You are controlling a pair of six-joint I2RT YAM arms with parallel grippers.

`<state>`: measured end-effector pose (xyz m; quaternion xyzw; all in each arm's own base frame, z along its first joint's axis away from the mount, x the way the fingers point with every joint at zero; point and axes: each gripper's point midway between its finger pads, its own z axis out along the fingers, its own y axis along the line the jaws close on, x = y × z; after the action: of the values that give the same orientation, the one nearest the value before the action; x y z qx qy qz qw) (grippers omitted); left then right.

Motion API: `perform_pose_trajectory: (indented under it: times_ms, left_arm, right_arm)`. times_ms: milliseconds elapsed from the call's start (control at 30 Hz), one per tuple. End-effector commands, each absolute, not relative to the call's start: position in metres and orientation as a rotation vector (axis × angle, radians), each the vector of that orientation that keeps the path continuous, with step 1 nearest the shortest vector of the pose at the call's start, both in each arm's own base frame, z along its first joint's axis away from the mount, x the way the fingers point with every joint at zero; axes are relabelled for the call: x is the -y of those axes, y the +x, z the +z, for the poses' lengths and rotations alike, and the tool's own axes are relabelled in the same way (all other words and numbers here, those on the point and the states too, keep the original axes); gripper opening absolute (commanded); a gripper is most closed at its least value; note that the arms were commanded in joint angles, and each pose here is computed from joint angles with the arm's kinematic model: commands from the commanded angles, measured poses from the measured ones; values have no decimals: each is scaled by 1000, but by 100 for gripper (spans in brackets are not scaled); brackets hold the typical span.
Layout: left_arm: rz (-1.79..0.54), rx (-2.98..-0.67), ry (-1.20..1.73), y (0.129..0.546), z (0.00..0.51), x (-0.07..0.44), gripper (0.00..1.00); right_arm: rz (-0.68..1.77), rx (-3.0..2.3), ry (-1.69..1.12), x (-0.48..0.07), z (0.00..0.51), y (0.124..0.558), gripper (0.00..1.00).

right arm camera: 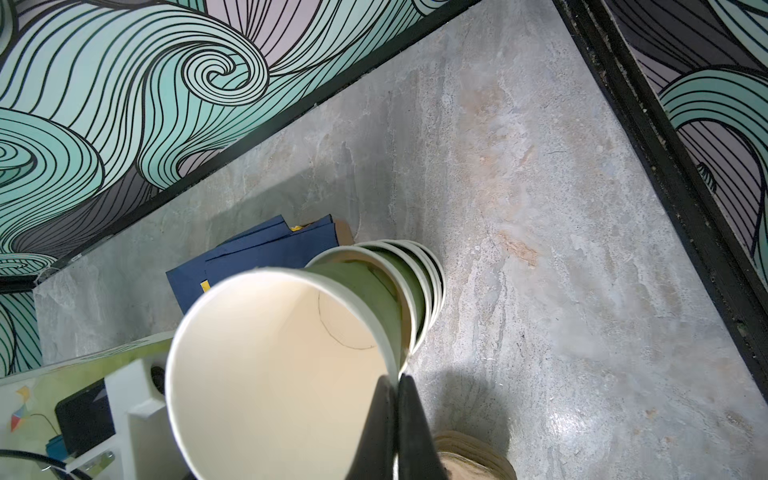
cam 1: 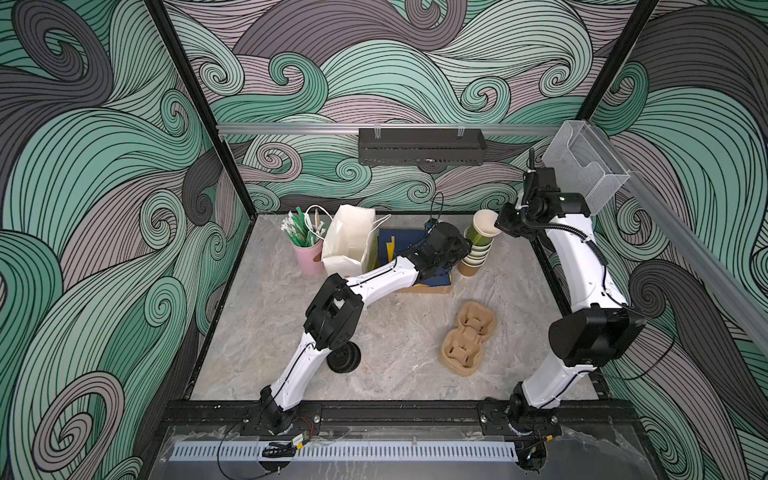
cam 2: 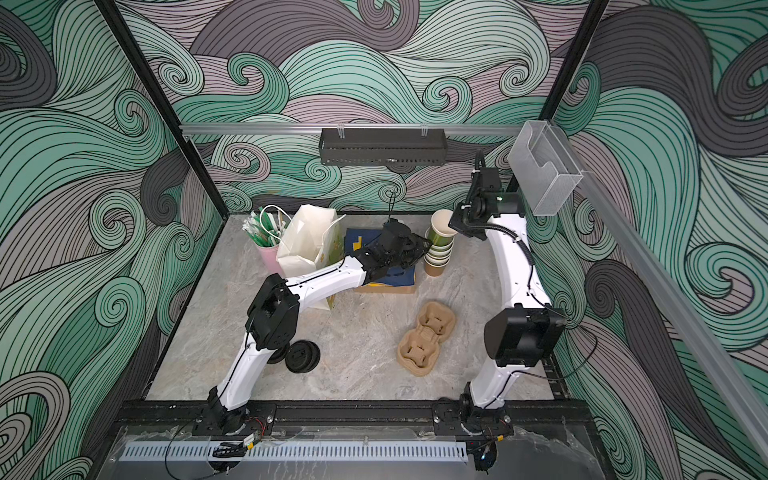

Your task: Pack the takeout coffee

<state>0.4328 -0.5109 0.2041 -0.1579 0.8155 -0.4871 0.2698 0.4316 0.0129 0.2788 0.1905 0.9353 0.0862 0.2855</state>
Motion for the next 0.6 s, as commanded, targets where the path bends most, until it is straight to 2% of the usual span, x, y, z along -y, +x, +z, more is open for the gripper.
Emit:
perform_pose_trajectory:
  times_ms: [0, 367, 567]
  left_arm:
    - [-1275, -2192, -399, 440, 205, 509, 38]
    - [-1308, -2094, -316, 437, 251, 507, 51]
    - [-1296, -2061, -278, 430, 278, 501, 55]
  right_arm:
    - [245, -2433, 506, -13, 310, 424, 0]
    - [242, -2372, 471, -11, 347, 404, 0]
    - [226, -2324, 452, -8, 368, 385, 0]
